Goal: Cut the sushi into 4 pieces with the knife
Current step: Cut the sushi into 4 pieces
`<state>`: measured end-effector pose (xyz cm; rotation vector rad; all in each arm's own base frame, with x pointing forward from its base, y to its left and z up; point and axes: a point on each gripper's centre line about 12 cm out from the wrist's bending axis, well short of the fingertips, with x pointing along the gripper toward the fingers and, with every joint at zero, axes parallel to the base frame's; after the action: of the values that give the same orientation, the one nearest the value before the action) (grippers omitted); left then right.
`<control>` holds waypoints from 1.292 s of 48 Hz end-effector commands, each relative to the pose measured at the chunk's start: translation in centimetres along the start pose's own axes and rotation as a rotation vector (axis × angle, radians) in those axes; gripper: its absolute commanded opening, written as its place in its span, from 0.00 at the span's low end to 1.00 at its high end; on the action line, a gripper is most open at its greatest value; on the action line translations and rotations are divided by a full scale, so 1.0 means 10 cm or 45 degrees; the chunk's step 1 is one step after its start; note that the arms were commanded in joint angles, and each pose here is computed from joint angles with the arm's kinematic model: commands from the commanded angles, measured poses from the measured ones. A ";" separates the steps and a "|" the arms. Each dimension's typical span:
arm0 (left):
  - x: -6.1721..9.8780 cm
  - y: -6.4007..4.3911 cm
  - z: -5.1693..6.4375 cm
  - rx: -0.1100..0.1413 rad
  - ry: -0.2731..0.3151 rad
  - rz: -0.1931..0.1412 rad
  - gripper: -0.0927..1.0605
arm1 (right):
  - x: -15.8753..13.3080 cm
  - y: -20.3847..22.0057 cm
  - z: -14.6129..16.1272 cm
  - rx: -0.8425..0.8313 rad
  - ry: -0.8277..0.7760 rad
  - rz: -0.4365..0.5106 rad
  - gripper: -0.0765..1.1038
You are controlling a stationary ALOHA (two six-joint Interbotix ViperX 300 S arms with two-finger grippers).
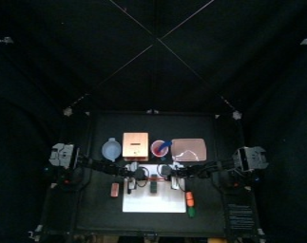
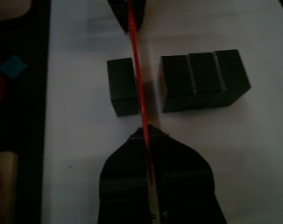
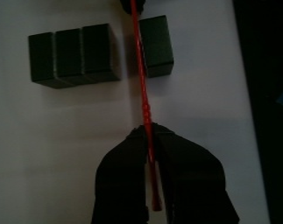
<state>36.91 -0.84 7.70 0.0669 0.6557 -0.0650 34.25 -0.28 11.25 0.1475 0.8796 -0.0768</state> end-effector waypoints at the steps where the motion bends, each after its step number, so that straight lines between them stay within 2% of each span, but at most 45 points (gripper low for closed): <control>1: 0.02 0.10 0.12 0.013 -0.041 0.021 0.28 | -0.06 -0.14 0.15 0.039 -0.066 -0.029 0.17; 12: -0.04 0.11 0.21 0.046 -0.093 0.015 0.28 | -0.15 -0.11 0.21 0.026 -0.111 -0.017 0.17; 22: -0.17 0.07 0.39 0.079 -0.224 0.001 0.27 | -0.34 -0.05 0.34 0.003 -0.205 0.003 0.17; 28: -0.27 0.03 0.50 0.100 -0.303 -0.011 0.27 | -0.42 -0.03 0.39 -0.011 -0.247 0.012 0.17; 42: -0.43 -0.15 0.64 0.138 -0.375 -0.060 0.27 | -0.53 0.15 0.46 -0.082 -0.389 0.081 0.17; 46: -0.45 -0.23 0.66 0.151 -0.385 -0.081 0.27 | -0.54 0.19 0.46 -0.089 -0.418 0.099 0.17; 57: -0.46 -0.43 0.62 0.175 -0.377 -0.143 0.27 | -0.56 0.38 0.45 -0.123 -0.435 0.157 0.17; 62: -0.44 -0.47 0.59 0.175 -0.368 -0.152 0.27 | -0.56 0.43 0.43 -0.118 -0.428 0.171 0.17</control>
<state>35.78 -5.12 12.93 0.1489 0.4533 -0.2178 33.63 3.23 16.10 0.0882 0.6398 0.0585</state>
